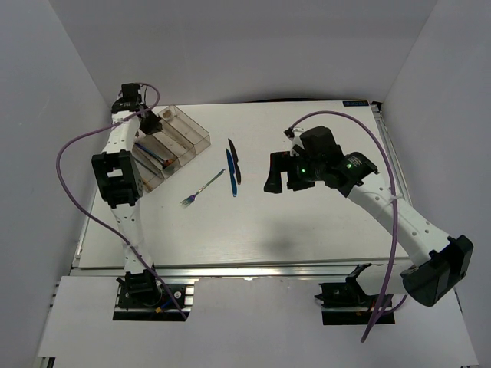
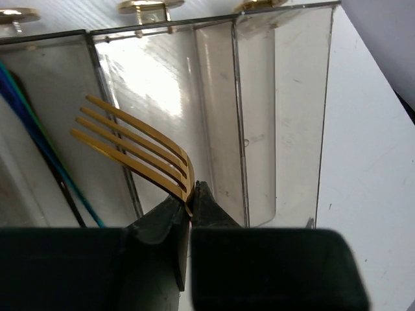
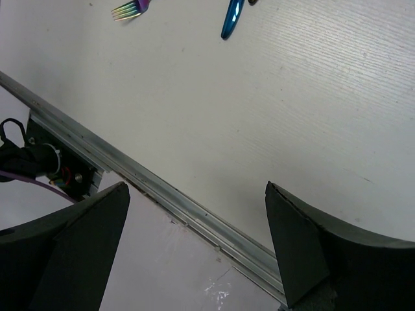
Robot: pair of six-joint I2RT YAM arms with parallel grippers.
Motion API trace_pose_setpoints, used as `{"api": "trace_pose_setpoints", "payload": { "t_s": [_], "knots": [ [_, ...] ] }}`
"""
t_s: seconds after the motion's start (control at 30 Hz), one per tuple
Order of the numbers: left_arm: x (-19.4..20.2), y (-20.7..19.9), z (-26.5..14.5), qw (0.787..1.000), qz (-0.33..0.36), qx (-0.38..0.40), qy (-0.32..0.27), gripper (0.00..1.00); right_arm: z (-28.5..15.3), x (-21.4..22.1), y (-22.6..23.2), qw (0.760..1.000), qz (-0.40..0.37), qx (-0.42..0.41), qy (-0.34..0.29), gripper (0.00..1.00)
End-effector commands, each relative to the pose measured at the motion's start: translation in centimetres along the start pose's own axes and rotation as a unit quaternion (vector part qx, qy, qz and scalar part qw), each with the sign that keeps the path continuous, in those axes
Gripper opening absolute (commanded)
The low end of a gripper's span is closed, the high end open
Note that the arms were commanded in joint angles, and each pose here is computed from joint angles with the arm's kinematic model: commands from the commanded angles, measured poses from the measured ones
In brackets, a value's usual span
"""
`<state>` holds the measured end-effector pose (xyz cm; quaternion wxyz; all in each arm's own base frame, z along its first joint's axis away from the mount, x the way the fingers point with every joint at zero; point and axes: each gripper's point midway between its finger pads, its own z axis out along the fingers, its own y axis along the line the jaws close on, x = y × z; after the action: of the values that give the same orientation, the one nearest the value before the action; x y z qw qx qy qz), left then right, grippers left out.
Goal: Sort the eating utensils into containers
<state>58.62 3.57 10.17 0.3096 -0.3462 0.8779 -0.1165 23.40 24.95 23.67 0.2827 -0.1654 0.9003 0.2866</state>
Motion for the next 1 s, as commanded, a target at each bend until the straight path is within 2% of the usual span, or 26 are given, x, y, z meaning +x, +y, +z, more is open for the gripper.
{"api": "trace_pose_setpoints", "payload": {
  "t_s": [0.0, 0.1, 0.13, 0.27, 0.33, 0.37, 0.47, 0.53, 0.57, 0.67, 0.7, 0.8, 0.87, 0.97],
  "knots": [
    [-1.1, -2.6, -1.9, 0.998, -0.004, 0.052, -0.017, 0.23, 0.0, 0.3, -0.3, 1.000, -0.015, 0.003, 0.010, 0.89],
    [-0.7, -2.9, -2.2, 0.999, 0.001, 0.048, -0.014, 0.50, 0.5, 0.4, -0.4, 1.000, -0.016, 0.005, 0.018, 0.89],
    [-0.9, -3.3, -2.7, 0.999, 0.007, 0.050, -0.017, 0.63, 0.6, 0.4, -0.4, 1.000, -0.016, 0.005, 0.019, 0.89],
    [-1.3, -3.5, -4.7, 0.998, 0.019, 0.047, -0.027, 0.77, 0.8, 0.1, -0.3, 1.000, -0.018, 0.004, 0.017, 0.89],
    [-1.5, -4.2, -6.2, 0.997, 0.041, 0.050, -0.036, 0.80, 0.9, -0.2, -0.3, 1.000, -0.020, 0.003, 0.015, 0.89],
    [-2.1, -5.1, -8.1, 0.996, 0.055, 0.057, -0.051, 0.96, 0.8, -0.4, -0.2, 1.000, -0.023, 0.004, 0.012, 0.89],
    [-0.6, -6.0, -11.5, 0.988, 0.129, 0.034, -0.074, 0.98, 0.7, -0.9, -0.2, 1.000, -0.029, 0.004, 0.005, 0.89],
    [3.7, -7.6, -12.8, 0.974, 0.219, 0.018, -0.064, 0.98, 0.6, -1.0, -0.2, 1.000, -0.031, 0.005, 0.001, 0.89],
    [5.3, -6.2, -13.3, 0.967, 0.246, -0.020, -0.062, 0.98, 0.6, -0.9, -0.3, 0.999, -0.033, 0.007, 0.001, 0.89],
    [10.6, -5.5, -13.8, 0.945, 0.324, -0.036, -0.042, 0.97, 0.1, -0.6, -0.4, 0.999, -0.036, 0.008, -0.002, 0.89],
    [13.4, -4.5, -13.8, 0.934, 0.355, -0.036, -0.021, 0.96, -0.3, -0.6, -0.3, 0.999, -0.039, 0.006, -0.008, 0.89],
    [18.4, -3.0, -13.5, 0.911, 0.412, -0.017, 0.023, 0.92, -0.8, 0.2, -0.5, 0.999, -0.045, 0.005, -0.004, 0.89],
    [20.2, -2.4, -13.3, 0.897, 0.440, -0.014, 0.033, 0.93, -1.0, 0.9, -0.6, 0.999, -0.046, 0.004, 0.005, 0.89],
    [21.5, -1.9, -12.0, 0.888, 0.456, -0.012, 0.049, 0.92, -0.8, 2.2, -0.6, 0.999, -0.043, -0.009, 0.019, 0.89]
  ]
}}
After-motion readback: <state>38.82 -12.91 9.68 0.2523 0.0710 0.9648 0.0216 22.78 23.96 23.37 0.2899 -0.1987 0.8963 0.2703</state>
